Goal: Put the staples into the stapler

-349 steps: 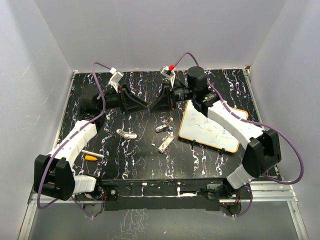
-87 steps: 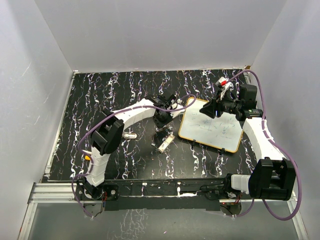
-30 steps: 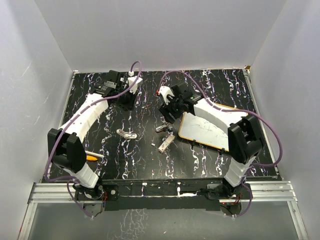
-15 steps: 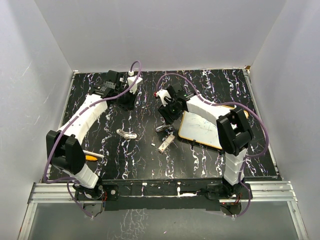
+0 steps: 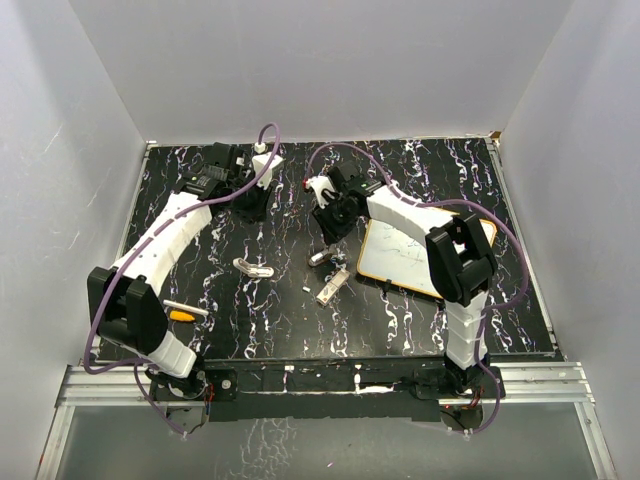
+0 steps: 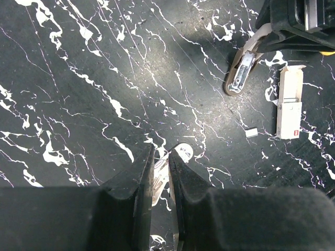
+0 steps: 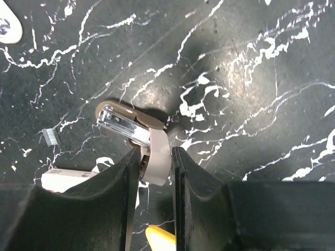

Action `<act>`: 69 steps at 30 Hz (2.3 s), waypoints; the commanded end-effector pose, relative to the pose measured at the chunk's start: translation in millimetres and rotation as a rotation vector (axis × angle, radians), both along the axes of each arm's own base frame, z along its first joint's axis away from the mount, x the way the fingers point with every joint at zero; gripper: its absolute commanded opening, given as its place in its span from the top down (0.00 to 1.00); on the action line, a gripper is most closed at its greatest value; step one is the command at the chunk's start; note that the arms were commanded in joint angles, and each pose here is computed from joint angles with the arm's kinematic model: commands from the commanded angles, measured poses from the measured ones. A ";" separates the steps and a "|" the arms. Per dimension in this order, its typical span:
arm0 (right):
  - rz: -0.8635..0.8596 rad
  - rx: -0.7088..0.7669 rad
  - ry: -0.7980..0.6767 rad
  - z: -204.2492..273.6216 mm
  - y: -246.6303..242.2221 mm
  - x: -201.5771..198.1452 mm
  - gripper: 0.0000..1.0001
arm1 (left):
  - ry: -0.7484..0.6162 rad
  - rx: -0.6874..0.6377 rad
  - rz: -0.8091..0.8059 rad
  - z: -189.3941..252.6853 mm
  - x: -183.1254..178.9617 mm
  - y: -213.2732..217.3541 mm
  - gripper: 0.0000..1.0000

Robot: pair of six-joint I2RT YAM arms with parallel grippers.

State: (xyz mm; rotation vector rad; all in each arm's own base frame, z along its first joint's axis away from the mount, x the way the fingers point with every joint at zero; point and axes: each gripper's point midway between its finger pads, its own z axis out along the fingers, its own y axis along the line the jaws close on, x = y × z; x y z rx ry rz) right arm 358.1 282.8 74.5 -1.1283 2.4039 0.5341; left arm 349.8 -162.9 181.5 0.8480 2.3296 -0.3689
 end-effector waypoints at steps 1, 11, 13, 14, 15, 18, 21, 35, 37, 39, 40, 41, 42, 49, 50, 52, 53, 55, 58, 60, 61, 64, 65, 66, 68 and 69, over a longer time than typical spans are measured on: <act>0.049 0.065 0.001 13.9 29.0 -2.3 0.72 | -0.043 -0.025 -0.007 16.4 -5.2 2.9 1.00; 0.126 0.133 0.064 15.8 59.7 -20.3 0.75 | -0.043 -0.023 -0.012 14.8 -7.7 3.7 1.00; 0.129 0.147 0.076 15.8 61.7 -23.7 0.75 | -0.045 -0.023 -0.013 14.6 -7.8 3.6 1.00; 0.132 0.153 0.079 15.9 62.5 -25.2 0.75 | -0.045 -0.024 -0.014 14.5 -8.3 3.7 1.00; 0.133 0.158 0.083 15.3 62.7 -26.2 0.75 | -0.044 -0.025 -0.015 14.2 -8.5 3.3 1.00; 0.135 0.165 0.089 13.9 62.8 -28.7 0.74 | -0.044 -0.030 -0.019 13.8 -8.9 2.4 1.00; 0.134 0.173 0.085 14.3 62.7 -29.9 0.71 | -0.047 -0.035 -0.024 13.7 -10.0 1.6 1.00; 0.132 0.167 0.043 19.0 56.9 -29.9 0.52 | -0.019 -0.102 -0.063 6.8 -21.1 -9.5 1.00; 0.133 0.166 0.026 23.3 56.2 -27.4 0.49 | 0.005 -0.125 -0.070 4.2 -24.4 -14.8 1.00; 0.130 0.172 0.006 30.5 54.9 -22.9 0.46 | 0.030 -0.135 -0.073 0.0 -27.9 -20.8 1.00; 0.128 0.176 -0.006 35.1 54.2 -19.8 0.44 | 0.038 -0.130 -0.079 -2.5 -30.0 -24.5 1.00; 0.128 0.184 -0.017 40.0 52.8 -16.1 0.43 | 0.046 -0.115 -0.082 -6.1 -32.4 -28.5 1.00; 0.128 0.196 -0.028 46.6 51.5 -13.1 0.41 | 0.052 -0.095 -0.088 -10.6 -35.7 -33.3 1.00; 0.132 0.307 -0.072 95.9 16.0 2.0 0.33 | 0.076 0.020 -0.101 -38.8 -57.1 -62.2 1.00; 0.124 0.320 -0.080 101.8 7.2 2.4 0.33 | 0.082 0.019 -0.096 -41.0 -59.3 -64.9 1.00; 0.115 0.347 -0.103 113.8 -8.8 3.1 0.33 | 0.091 0.031 -0.099 -45.8 -64.8 -70.7 1.00; 0.115 0.354 -0.117 118.5 -16.1 3.1 0.33 | 0.094 0.048 -0.096 -49.0 -66.7 -72.1 1.00; 0.121 0.374 -0.169 138.2 -27.2 -0.5 0.32 | 0.112 0.085 -0.110 -57.4 -71.7 -75.6 1.00; 0.129 0.384 -0.230 157.8 -36.9 -5.6 0.32 | 0.161 0.137 -0.129 -70.5 -78.4 -77.4 1.00; 0.120 0.381 -0.254 164.3 -44.0 -7.6 0.32 | 0.180 0.163 -0.131 -76.9 -79.2 -77.6 1.00; 0.112 0.378 -0.262 166.0 -47.7 -7.5 0.32 | 0.187 0.180 -0.133 -81.0 -79.1 -77.5 1.00; 0.091 0.375 -0.277 169.0 -57.9 -7.8 0.32 | 0.202 0.220 -0.137 -88.2 -77.3 -79.0 1.00; 0.087 0.378 -0.278 169.3 -60.4 -8.4 0.33 | 0.203 0.227 -0.137 -89.3 -76.1 -80.3 1.00; 0.082 0.380 -0.278 169.4 -63.0 -9.0 0.33 | 0.201 0.235 -0.134 -90.4 -74.0 -81.6 1.00; 0.073 0.386 -0.283 169.8 -67.1 -10.3 0.32 | 0.200 0.249 -0.131 -92.1 -71.2 -85.0 1.00; 0.069 0.388 -0.287 169.9 -68.7 -10.9 0.32 | 0.205 0.254 -0.127 -93.4 -70.0 -86.2 1.00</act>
